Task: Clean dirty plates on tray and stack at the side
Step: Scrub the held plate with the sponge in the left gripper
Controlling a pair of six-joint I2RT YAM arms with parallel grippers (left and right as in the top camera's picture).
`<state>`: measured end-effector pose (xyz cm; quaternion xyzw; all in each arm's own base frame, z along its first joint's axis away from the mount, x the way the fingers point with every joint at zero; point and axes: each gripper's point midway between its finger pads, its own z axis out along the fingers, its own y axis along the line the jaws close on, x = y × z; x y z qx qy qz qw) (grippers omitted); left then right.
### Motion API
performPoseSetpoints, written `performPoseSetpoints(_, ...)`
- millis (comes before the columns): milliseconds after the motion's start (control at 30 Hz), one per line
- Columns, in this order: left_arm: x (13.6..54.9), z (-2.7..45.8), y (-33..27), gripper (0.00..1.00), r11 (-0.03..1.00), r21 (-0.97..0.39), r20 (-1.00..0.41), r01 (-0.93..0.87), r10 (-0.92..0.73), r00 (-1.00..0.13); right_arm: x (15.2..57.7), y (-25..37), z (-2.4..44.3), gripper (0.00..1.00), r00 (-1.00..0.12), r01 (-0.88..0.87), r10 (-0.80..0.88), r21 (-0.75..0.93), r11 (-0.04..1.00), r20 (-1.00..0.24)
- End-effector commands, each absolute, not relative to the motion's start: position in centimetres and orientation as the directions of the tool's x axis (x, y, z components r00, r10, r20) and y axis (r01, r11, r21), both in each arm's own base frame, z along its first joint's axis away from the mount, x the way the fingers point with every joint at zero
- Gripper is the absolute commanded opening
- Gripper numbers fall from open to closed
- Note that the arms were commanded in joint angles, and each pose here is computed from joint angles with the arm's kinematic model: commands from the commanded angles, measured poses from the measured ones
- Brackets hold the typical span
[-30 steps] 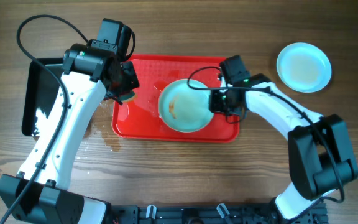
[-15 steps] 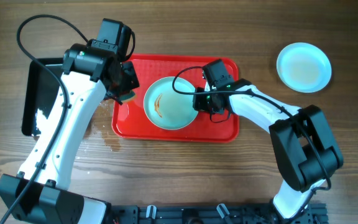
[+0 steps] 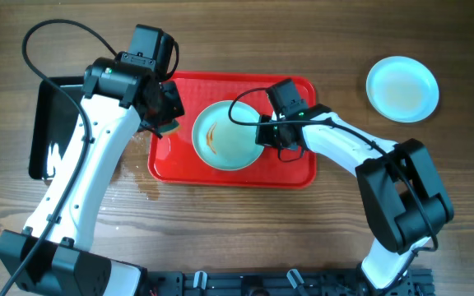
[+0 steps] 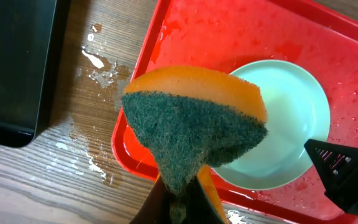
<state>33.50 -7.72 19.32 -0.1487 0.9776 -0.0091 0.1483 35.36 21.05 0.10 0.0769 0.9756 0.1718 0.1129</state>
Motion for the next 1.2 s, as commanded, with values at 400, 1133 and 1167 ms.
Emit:
performPoseSetpoints(400, 36.2, 11.9, -14.1, 0.04, 0.955, -0.27, -0.36, -0.126, -0.221, -0.906, 36.0, 23.9, -1.4, 0.04, -0.957, 0.043, 0.15, 0.39, 0.92, -0.247)
performPoseSetpoints(1133, 33.5, 1.6, -14.9, 0.04, 0.933, -0.315, -0.223, -0.172, -0.249, -0.943, 35.7, 23.2, -1.8, 0.04, -0.952, 0.083, 0.174, 0.334, 0.939, -0.251)
performPoseSetpoints(1167, 33.6, 1.3, -14.9, 0.04, 0.934, -0.314, -0.221, -0.173, -0.249, -0.943, 35.7, 23.2, -1.8, 0.04, -0.952, 0.083, 0.174, 0.334, 0.939, -0.251)
